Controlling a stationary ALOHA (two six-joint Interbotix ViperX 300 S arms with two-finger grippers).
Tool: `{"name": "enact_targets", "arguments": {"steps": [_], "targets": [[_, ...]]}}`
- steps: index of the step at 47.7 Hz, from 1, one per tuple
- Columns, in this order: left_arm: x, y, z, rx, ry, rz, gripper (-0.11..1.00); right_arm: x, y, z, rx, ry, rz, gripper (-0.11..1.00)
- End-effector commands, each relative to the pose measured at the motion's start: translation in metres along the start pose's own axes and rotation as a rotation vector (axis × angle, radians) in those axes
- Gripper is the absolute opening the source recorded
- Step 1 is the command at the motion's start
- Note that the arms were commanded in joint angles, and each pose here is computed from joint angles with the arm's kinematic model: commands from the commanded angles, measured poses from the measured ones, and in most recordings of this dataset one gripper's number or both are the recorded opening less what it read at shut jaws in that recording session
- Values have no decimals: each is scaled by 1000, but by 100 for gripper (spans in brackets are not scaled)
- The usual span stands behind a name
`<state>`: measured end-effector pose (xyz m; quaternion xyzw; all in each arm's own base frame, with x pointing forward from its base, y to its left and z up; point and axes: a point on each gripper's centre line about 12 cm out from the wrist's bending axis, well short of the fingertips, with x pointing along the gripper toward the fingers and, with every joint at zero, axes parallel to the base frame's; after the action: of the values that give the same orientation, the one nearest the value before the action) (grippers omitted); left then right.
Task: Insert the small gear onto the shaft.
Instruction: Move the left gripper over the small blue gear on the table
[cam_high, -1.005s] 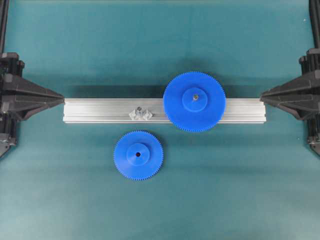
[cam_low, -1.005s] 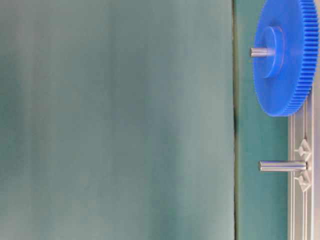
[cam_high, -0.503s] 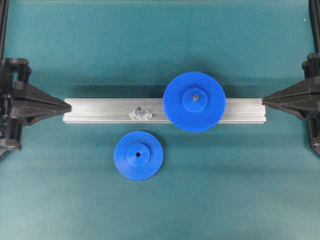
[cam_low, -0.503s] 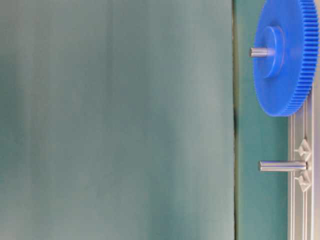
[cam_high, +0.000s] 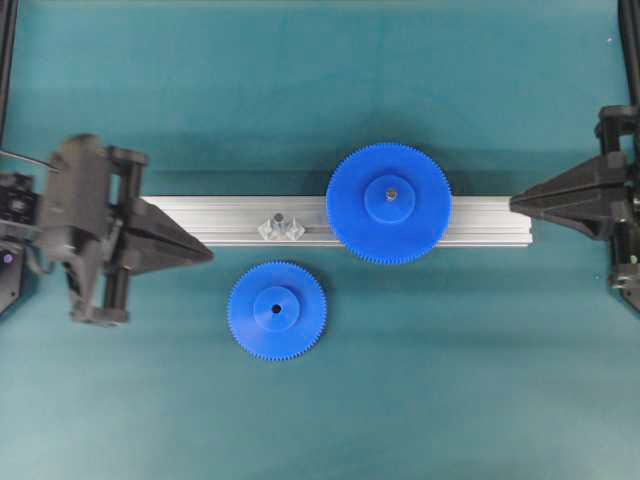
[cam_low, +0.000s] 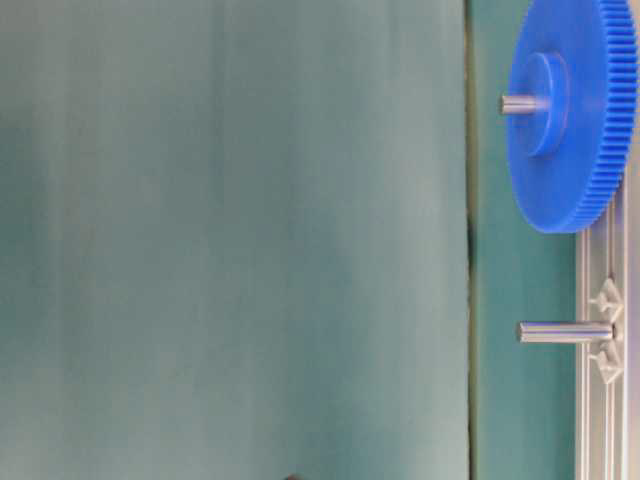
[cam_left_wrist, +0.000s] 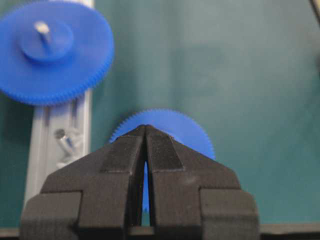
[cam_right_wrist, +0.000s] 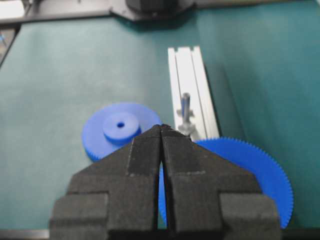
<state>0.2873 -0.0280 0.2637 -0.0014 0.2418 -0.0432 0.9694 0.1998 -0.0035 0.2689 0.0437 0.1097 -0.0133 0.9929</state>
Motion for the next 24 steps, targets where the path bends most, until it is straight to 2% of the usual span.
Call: {"name": "enact_targets", "arguments": {"steps": [1,13,24], "targets": [[11,-5,14,7,8,-13,-1,5,0,11,12,-11,-5,3],[38,-6,16,-5,88,-10,-1,14,-6,9,18,26,-32,3],[54,-6,12,-113,213,8,-1,14,-9,5,22,85,-49,3]]}}
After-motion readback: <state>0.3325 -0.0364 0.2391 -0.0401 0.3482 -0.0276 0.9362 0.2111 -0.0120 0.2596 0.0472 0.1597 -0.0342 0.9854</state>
